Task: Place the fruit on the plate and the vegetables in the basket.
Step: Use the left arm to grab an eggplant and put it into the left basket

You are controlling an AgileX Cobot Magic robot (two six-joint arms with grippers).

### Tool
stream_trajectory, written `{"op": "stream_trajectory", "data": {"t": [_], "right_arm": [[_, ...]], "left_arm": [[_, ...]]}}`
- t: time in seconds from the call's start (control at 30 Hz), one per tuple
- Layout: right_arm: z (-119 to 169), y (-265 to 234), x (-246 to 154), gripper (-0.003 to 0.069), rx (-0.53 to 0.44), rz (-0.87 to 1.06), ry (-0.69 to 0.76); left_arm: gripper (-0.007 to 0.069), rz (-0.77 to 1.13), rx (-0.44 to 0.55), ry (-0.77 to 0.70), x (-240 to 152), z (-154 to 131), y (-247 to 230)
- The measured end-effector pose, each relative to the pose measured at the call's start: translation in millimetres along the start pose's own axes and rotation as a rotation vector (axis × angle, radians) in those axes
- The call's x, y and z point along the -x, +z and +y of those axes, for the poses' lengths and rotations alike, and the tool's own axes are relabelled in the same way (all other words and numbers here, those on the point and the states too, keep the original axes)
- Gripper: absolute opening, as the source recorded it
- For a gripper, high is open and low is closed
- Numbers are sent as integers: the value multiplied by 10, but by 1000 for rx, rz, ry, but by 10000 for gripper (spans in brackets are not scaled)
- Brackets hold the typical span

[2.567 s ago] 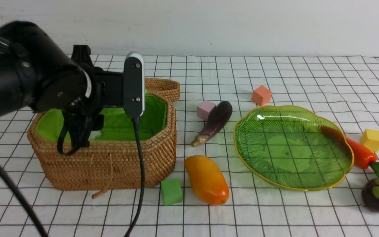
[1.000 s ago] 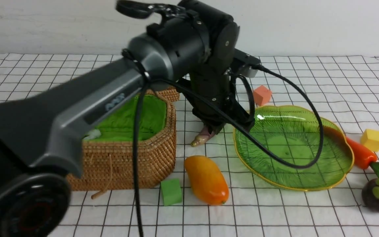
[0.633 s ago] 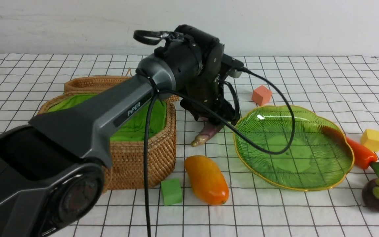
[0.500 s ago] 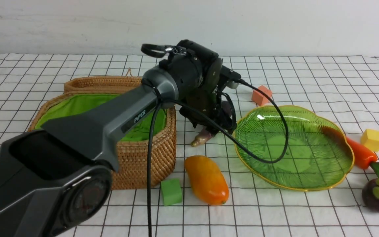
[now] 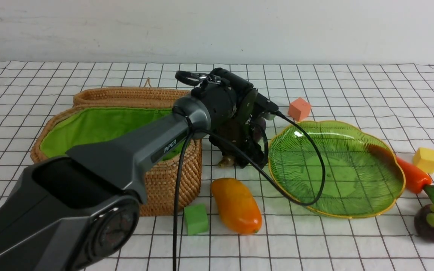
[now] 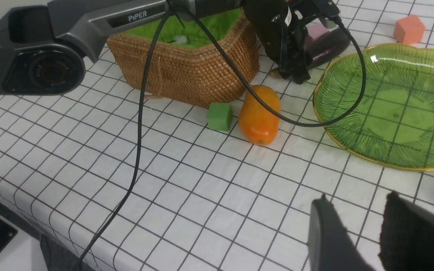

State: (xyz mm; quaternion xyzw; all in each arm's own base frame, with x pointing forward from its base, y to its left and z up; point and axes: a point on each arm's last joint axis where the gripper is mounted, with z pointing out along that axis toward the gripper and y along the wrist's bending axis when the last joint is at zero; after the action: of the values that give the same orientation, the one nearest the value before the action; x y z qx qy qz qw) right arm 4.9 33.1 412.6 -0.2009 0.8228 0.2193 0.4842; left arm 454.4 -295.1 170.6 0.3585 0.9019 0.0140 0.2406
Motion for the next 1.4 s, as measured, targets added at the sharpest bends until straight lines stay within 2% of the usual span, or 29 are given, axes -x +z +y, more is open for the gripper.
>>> {"op": "stream_trajectory", "data": {"t": [0.13,0.4,0.57,0.73,0.77,0.8,0.87,1.0,1.03,1.1,1.2,1.37,1.4], "right_arm": [[1,0,-2,237,1,2,0],[1,0,-6,237,1,6,0],[-3,0,16,237,-3,-17,0],[-14,-6,100,237,-16,-110,-1],[-15,-6,103,237,-16,-114,-1],[-16,-9,125,237,-18,-138,0],[-18,-11,139,237,-20,-154,0],[-20,-13,153,237,-22,-169,0],[-20,-13,153,237,-22,-169,0],[-20,-13,154,237,-22,-170,-1],[-20,-14,157,237,-26,-173,-34],[5,-17,174,237,-2,-193,-80],[7,-17,175,237,0,-193,-80]], "left_arm": [[264,-6,0,1,6,-6,11],[268,-30,7,-4,64,32,-177],[268,-87,4,-19,188,84,-866],[268,-138,-49,12,132,122,-1999],[268,-134,-52,11,127,118,-1988],[268,-174,-50,73,55,136,-2322],[268,-195,-38,169,-92,154,-2634],[268,-141,22,409,-626,192,-3043],[268,-139,27,410,-627,201,-3042],[268,-41,82,515,-1005,311,-3057],[268,42,156,570,-1318,568,-2917],[268,104,215,550,-1569,1010,-2482],[268,104,217,548,-1571,1025,-2465]]}}
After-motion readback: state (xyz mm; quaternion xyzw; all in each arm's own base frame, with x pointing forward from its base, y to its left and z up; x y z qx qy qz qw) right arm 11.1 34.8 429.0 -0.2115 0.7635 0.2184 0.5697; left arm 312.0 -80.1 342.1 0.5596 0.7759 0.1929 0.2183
